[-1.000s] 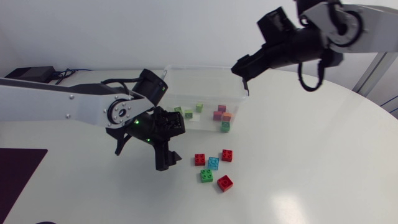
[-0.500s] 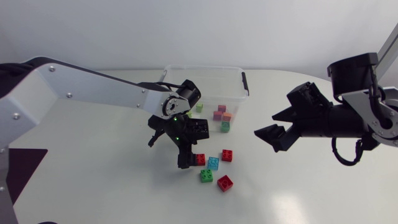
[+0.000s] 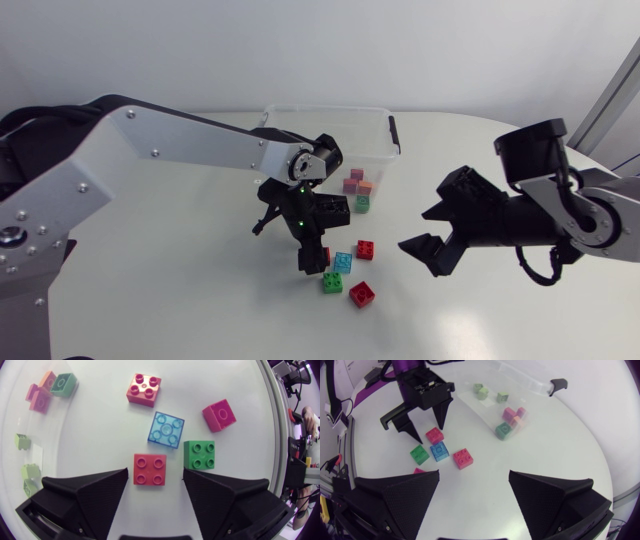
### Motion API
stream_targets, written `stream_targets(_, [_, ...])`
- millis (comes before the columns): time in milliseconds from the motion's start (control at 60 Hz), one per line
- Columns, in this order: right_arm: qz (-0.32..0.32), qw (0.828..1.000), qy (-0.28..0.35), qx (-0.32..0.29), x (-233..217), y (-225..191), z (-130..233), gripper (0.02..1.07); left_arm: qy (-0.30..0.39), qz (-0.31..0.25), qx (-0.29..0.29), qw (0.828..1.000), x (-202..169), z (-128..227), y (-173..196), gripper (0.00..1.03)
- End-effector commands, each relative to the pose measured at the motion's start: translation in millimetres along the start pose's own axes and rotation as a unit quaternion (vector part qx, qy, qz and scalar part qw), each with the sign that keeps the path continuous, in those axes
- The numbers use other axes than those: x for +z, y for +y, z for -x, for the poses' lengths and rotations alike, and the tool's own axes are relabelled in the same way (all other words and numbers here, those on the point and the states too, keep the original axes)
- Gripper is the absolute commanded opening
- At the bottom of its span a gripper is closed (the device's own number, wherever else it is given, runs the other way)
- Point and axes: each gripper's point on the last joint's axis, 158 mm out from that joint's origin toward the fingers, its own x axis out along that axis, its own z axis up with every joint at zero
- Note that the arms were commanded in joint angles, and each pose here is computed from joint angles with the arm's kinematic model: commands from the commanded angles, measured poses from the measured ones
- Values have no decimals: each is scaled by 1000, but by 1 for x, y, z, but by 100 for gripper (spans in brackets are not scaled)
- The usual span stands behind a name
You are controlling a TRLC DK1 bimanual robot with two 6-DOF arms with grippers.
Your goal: Pick up the duplo bricks and place them in the container
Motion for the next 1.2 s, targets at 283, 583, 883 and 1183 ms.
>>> stream_targets(283, [121,987,71,77,-18,15,-63,102,41,45,18,998,-22,20,-14,29])
stream_targets(583, [150,978,96,111,-13,29,-103,99,-61,65,92,992,9,123,-25,29])
stream_targets(883, [159,970,126,133,-27,28,-128,80,-221,163,178,945,22,216,46,30])
stream_targets(1183, [147,969,137,141,-30,27,-118,17,-286,243,208,903,20,215,127,32])
